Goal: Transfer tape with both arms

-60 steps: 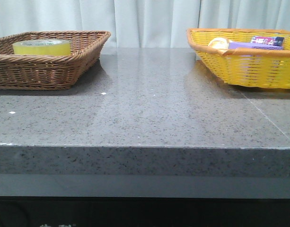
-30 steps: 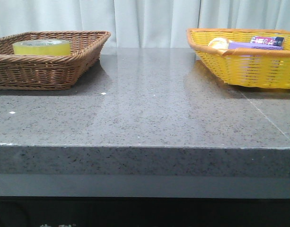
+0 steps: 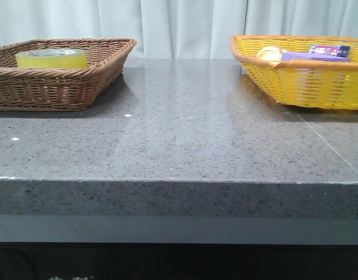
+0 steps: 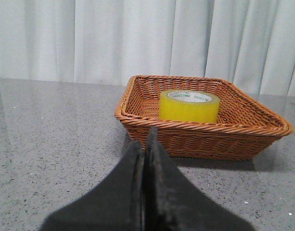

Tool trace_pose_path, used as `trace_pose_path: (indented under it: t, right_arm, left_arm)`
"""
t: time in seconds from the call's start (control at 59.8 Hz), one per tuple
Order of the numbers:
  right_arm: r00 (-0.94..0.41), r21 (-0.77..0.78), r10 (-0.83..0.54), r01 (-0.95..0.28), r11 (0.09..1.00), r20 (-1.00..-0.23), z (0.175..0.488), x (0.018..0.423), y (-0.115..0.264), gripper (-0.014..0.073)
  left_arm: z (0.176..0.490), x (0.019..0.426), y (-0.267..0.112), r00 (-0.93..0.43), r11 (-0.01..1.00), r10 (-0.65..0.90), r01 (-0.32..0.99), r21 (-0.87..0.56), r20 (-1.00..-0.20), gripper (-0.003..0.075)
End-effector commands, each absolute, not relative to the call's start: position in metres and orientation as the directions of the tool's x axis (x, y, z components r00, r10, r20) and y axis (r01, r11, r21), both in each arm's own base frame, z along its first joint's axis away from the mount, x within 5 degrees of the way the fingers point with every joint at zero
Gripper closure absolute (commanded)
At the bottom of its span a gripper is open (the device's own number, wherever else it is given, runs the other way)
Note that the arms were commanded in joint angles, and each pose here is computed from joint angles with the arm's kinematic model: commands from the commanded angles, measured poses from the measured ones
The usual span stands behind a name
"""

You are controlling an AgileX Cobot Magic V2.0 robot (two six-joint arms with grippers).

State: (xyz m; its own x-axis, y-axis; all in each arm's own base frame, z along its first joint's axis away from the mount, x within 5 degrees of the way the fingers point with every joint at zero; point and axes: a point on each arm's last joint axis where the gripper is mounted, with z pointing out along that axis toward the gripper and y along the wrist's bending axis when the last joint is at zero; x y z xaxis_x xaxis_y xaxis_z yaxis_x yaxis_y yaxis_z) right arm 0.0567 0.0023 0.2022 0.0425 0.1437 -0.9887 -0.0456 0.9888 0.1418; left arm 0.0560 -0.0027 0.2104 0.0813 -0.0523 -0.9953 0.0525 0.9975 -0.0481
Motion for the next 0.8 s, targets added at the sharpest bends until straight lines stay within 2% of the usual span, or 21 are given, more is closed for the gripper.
trace_pose_path:
  t: [0.0,0.218,0.786]
  right_arm:
    - [0.195,0.129,0.135,-0.045,0.991,-0.971,0.2216,0.0517,0.0007,0.0663]
    - [0.208,0.125,0.122,0.003,0.992,-0.970,0.2222,0.0515,-0.0019,0.0663]
    - [0.208,0.116,0.113,0.004,0.993,-0.972,0.2223,0.0516,-0.0018,0.0663]
  left_arm:
    - [0.2055,0.0557,-0.0020,0.139,0.997,-0.066,0.049,-0.060,-0.988,0.0740]
    - [0.2055,0.0557,-0.0020,0.139,0.997,-0.066,0.049,-0.060,-0.988,0.0740]
    - [0.2055,0.0557,-0.0020,0.139,0.997,-0.066,0.049,-0.060,-0.988,0.0740]
